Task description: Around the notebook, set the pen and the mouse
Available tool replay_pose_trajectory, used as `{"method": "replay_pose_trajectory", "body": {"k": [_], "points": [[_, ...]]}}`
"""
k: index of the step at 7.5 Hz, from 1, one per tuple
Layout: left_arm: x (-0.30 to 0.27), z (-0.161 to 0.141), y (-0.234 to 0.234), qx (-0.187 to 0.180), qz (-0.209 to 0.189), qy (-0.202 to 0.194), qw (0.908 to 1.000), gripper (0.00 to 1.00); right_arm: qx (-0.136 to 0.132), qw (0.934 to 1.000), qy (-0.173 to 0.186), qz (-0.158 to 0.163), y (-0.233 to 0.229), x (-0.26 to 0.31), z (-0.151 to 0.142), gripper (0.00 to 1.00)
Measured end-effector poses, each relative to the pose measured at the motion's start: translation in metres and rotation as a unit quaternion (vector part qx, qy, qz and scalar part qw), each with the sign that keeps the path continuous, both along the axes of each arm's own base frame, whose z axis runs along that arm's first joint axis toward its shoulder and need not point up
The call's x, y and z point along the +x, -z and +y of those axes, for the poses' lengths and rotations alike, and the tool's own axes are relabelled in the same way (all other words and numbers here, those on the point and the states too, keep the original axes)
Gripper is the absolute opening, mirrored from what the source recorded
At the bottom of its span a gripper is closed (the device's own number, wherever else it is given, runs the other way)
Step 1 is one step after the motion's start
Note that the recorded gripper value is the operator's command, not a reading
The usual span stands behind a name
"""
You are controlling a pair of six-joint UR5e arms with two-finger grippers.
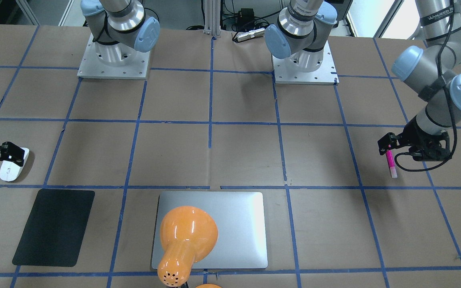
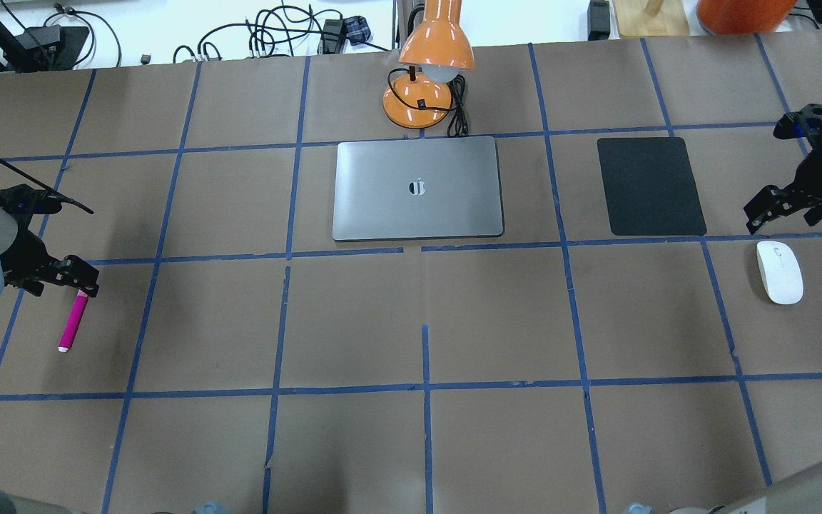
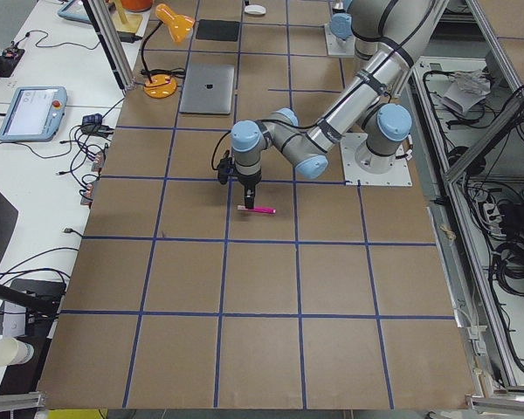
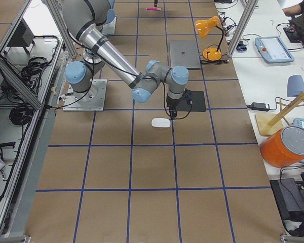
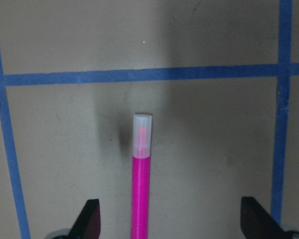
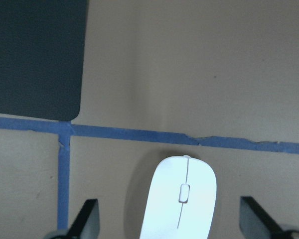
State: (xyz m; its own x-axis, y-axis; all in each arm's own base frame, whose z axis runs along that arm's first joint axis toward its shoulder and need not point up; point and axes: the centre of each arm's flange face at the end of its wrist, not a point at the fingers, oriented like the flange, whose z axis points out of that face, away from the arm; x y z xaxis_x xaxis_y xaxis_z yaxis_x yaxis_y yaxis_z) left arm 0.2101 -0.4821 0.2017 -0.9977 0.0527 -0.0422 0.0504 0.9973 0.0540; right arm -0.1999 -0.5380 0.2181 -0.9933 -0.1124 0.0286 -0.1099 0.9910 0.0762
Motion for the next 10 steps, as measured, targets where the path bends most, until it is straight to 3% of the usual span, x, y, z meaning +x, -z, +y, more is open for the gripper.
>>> {"method": "replay_pose_trajectory", "body": {"k": [2,3,4,5,6,8,9,10], "points": [[0.005,0.002,0.025,0.015,0.013,0.005,0.9998,1.00,0.017,0.9997,0.013,-0.011,0.027,-0.017,0.017,1.00],[0.004,0.003,0.033,0.020,0.017,0.005,0.9996,0.70,0.024,0.9993,0.025,-0.016,0.035,-0.021,0.026,1.00],[0.004,0.004,0.036,0.022,0.019,0.005,0.9996,0.27,0.029,0.9988,0.035,-0.018,0.040,-0.022,0.031,1.00],[0.003,0.004,0.037,0.021,0.022,0.004,0.9995,0.08,0.033,0.9985,0.040,-0.020,0.045,-0.021,0.035,0.89],[0.002,0.003,0.037,0.017,0.028,0.003,0.9995,0.00,0.029,0.9986,0.041,-0.018,0.049,-0.020,0.037,0.79],[0.001,0.002,0.037,0.009,0.036,0.001,0.9993,0.00,0.015,0.9990,0.040,-0.012,0.049,-0.020,0.036,0.35],[0.000,0.001,0.034,0.006,0.035,-0.004,0.9994,0.00,0.010,0.9991,0.040,-0.009,0.046,-0.019,0.034,0.22],[0.000,0.001,0.029,0.003,0.033,-0.021,0.9993,0.00,0.003,0.9992,0.040,-0.006,0.039,-0.018,0.032,0.19]]}}
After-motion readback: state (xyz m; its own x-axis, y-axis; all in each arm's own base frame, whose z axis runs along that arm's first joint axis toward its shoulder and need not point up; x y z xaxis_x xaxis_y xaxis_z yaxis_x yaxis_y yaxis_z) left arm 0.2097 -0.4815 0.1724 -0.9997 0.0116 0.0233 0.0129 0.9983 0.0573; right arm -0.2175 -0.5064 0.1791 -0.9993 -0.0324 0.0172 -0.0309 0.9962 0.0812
